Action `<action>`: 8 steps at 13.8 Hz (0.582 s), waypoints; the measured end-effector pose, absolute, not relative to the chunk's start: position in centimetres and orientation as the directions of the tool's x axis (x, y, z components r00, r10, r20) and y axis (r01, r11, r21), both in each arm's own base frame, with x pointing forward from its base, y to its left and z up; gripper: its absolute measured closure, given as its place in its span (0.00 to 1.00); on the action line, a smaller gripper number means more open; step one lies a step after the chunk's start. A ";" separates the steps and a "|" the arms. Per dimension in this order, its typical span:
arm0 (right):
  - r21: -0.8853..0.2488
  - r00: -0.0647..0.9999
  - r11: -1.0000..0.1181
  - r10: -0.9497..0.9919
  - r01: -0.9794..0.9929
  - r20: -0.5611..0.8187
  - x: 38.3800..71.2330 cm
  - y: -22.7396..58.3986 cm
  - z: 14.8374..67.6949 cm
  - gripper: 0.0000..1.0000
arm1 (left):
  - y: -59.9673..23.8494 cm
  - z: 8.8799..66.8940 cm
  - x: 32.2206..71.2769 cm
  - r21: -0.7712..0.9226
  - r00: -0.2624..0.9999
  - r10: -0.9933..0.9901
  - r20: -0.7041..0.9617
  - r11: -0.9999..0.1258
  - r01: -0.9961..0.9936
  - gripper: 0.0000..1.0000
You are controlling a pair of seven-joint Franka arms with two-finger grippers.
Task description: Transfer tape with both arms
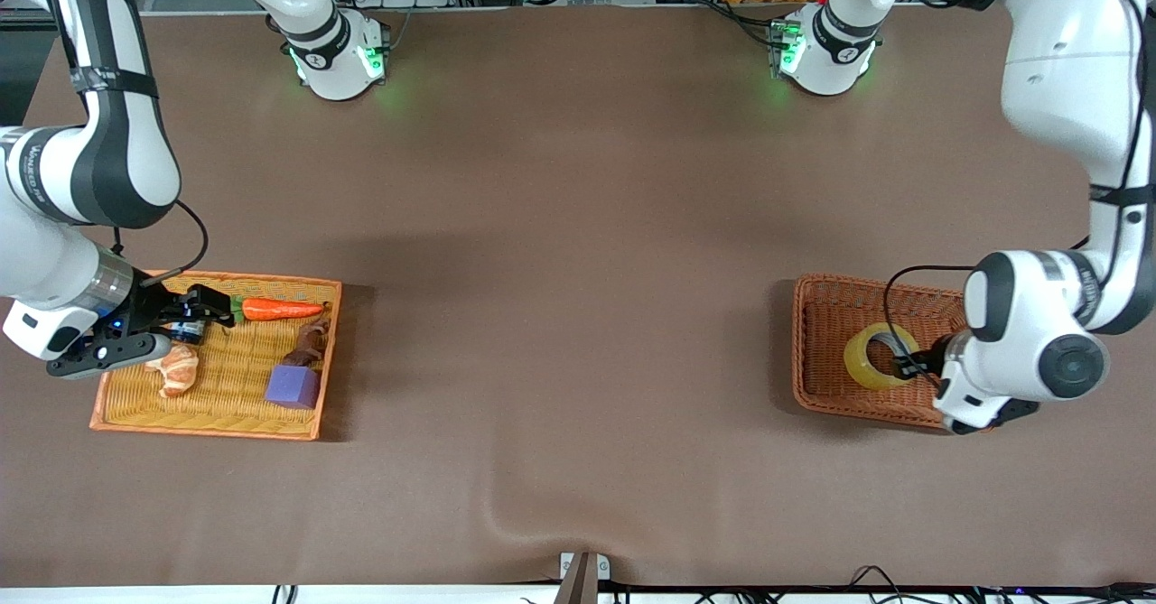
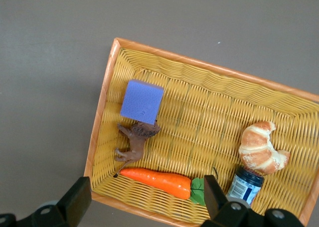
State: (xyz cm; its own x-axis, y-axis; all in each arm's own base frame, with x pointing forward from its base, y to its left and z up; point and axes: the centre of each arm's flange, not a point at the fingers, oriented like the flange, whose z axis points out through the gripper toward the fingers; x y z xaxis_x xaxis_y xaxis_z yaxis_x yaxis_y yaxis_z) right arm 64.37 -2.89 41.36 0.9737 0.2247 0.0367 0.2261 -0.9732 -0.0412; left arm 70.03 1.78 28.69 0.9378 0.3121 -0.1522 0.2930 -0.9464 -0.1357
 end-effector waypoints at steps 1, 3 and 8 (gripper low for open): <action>-0.041 0.974 -0.974 0.222 0.224 0.032 64.5 -3.0 41.1 0.00 | 2.0 32.5 70.0 -0.130 0.944 0.306 -0.124 -0.948 0.290 0.11; -0.040 0.975 -0.974 0.221 0.222 0.029 64.6 -3.1 40.8 0.00 | 2.1 42.1 68.9 -0.113 0.964 0.261 -0.056 -0.961 0.253 0.00; -0.031 0.989 -0.989 0.144 0.145 0.032 65.0 -3.3 41.5 0.00 | 1.9 63.9 59.2 -0.108 0.990 0.122 0.071 -0.986 0.129 0.00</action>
State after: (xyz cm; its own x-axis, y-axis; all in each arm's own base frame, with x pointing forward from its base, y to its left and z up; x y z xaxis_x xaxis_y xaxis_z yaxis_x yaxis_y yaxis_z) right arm 64.97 -3.28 41.51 0.9890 0.1441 0.0322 0.1451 -0.9889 -0.0311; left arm 59.16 1.86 63.87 0.9900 0.1216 0.0714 0.1289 -0.9857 -0.1082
